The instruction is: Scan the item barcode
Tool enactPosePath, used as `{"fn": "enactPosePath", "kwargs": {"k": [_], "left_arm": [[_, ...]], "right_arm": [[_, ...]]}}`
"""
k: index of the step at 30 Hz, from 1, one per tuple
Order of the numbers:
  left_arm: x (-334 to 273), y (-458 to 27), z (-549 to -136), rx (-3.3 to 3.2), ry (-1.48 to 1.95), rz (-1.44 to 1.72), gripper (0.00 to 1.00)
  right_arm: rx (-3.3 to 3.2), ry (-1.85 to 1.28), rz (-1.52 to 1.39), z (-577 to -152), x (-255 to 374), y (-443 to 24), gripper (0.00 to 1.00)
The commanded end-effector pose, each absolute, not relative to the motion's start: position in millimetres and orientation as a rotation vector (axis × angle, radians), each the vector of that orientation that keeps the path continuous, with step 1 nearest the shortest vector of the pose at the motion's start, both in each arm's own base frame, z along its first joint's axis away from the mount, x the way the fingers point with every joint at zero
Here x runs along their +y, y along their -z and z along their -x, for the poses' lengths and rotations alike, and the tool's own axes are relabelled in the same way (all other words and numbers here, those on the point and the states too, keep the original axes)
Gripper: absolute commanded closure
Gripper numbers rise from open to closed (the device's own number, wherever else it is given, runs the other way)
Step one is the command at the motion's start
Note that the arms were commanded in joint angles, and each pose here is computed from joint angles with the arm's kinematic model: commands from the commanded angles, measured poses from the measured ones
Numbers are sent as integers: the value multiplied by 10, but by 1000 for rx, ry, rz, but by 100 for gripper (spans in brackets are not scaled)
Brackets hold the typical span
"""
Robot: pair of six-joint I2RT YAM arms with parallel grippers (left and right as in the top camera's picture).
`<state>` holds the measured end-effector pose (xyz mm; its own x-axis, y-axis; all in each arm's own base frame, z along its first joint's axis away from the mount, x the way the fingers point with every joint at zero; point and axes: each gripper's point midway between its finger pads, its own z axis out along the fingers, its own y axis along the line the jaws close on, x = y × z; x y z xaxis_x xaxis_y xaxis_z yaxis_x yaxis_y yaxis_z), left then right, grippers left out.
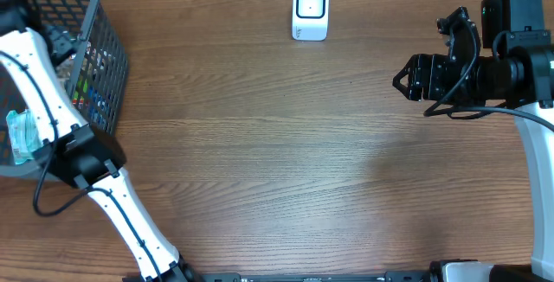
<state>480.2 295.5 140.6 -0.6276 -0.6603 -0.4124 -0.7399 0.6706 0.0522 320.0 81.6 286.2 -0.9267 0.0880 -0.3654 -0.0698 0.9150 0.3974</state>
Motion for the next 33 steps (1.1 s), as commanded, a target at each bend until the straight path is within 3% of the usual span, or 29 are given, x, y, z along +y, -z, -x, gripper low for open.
{"fn": "enactPosePath", "kwargs": {"k": [1,10,16,20,25,33], "left_arm": [[2779,-1033,-5005,2627,-253,963,1],[2609,-7,-5000,2809,-271,967,0],[2584,224,-4810,2902,-313,989,0],[2616,94,-4804,2863,-323,1043,0],[2527,-268,-4898,2746,-33,1166,0],[2657,-1513,-4797,2553,66,1081,5]], "right_arm": [[2668,-587,-4,-3203,835,-2951,23],[2696,-589,-12,-3145,831,-2922,23],[2692,-589,-12,-3152,832,-2926,23],[2690,-589,-11,-3156,833,-2928,23],[2692,-588,-11,-3154,832,-2927,23],[2692,-588,-11,-3154,832,-2927,21]]}}
